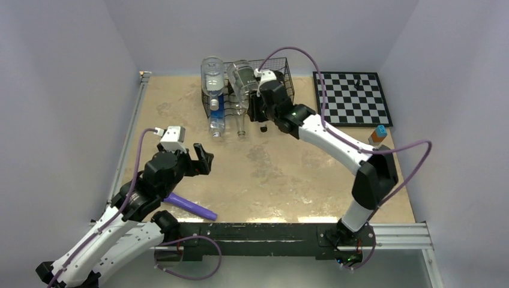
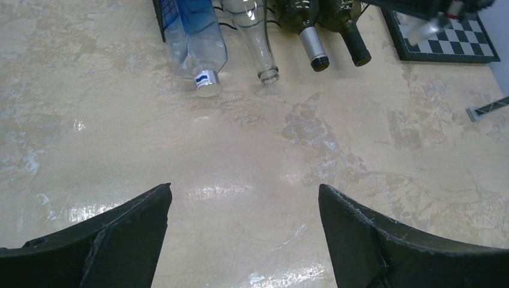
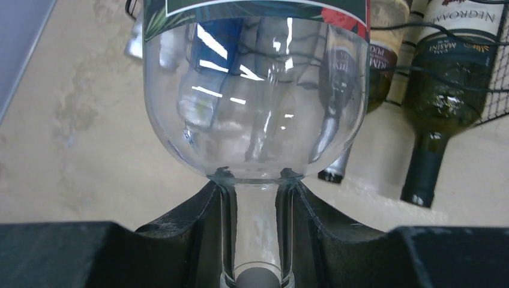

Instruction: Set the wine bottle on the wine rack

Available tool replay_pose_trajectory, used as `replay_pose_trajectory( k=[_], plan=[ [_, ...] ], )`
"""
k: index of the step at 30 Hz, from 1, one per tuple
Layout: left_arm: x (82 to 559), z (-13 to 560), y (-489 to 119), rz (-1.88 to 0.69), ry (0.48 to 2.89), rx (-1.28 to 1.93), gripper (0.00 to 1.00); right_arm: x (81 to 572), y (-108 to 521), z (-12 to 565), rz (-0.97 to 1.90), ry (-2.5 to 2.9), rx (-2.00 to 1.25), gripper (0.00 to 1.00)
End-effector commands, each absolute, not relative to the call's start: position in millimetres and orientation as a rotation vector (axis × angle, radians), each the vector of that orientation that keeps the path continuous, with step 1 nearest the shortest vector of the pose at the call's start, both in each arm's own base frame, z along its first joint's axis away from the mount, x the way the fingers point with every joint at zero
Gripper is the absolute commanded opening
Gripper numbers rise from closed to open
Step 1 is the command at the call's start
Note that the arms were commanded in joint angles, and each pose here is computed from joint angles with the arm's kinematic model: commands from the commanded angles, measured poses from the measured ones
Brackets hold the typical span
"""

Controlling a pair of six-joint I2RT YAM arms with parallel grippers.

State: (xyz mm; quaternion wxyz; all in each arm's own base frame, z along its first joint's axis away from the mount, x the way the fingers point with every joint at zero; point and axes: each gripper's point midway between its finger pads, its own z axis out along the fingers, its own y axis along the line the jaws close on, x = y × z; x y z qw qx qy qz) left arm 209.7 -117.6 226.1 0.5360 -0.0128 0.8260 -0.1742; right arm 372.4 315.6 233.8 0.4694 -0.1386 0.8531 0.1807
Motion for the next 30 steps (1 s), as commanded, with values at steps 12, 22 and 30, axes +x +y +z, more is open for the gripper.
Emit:
replay_pose_trajectory(
  k=[12,22,30],
  plan=[
    [191,235,-92,-0.392,1.981,-0.138,0.96,500,396,343,0.963,1.645,0.007,0.00],
    [190,234,-87,-0.364,1.985,-0.141,0.96,526,410,319,1.105,1.674,0.134,0.00],
    [192,234,-90,-0.368,1.991,-0.134,0.96,536,414,290,1.122,1.761,0.233,0.11]
  ],
)
